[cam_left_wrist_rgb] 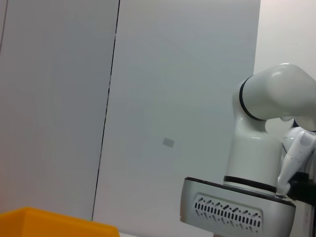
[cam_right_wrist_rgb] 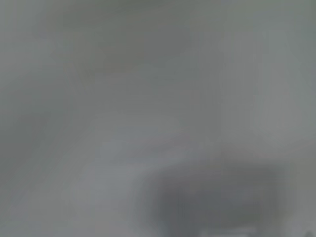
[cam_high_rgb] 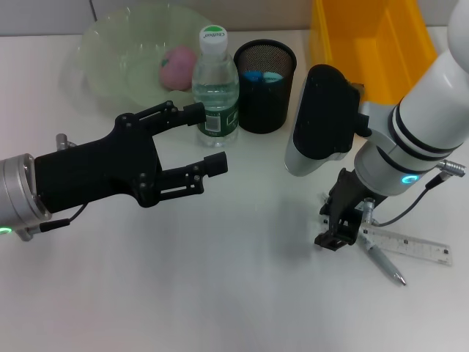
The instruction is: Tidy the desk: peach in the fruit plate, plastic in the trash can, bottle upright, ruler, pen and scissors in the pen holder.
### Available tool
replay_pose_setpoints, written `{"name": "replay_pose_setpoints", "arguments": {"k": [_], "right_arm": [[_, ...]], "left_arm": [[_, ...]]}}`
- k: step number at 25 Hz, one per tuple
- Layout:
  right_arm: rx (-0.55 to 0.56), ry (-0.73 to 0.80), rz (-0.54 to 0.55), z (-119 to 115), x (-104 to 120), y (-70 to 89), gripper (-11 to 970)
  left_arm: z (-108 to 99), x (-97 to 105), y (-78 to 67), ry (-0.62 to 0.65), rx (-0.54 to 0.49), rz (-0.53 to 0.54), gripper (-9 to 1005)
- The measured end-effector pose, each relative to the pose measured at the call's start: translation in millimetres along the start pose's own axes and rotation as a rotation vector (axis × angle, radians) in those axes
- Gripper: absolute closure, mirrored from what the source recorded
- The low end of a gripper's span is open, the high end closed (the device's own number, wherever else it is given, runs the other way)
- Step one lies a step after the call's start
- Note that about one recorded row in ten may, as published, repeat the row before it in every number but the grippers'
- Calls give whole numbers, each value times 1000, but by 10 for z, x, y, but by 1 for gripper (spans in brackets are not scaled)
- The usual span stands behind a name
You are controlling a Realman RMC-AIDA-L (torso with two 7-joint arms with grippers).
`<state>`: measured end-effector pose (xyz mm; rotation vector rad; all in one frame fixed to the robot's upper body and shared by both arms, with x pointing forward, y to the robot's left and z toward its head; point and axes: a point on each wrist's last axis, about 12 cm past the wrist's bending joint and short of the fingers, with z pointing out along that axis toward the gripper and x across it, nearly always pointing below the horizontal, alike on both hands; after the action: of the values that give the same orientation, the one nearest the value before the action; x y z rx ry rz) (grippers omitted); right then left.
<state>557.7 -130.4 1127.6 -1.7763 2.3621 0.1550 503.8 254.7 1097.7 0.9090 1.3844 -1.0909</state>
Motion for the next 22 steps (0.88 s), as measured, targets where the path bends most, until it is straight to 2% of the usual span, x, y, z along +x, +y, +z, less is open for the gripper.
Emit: {"name": "replay_pose_setpoints", "arguments": {"k": [15,22], "right_arm": [[5,-4,-2,-12,-10,-1,476],[5,-4,-2,-12,-10,-1,555]], "left_arm": [[-12,-8,9,-6,-10,2,192],[-7,-14,19,-5,-11,4,192]]}}
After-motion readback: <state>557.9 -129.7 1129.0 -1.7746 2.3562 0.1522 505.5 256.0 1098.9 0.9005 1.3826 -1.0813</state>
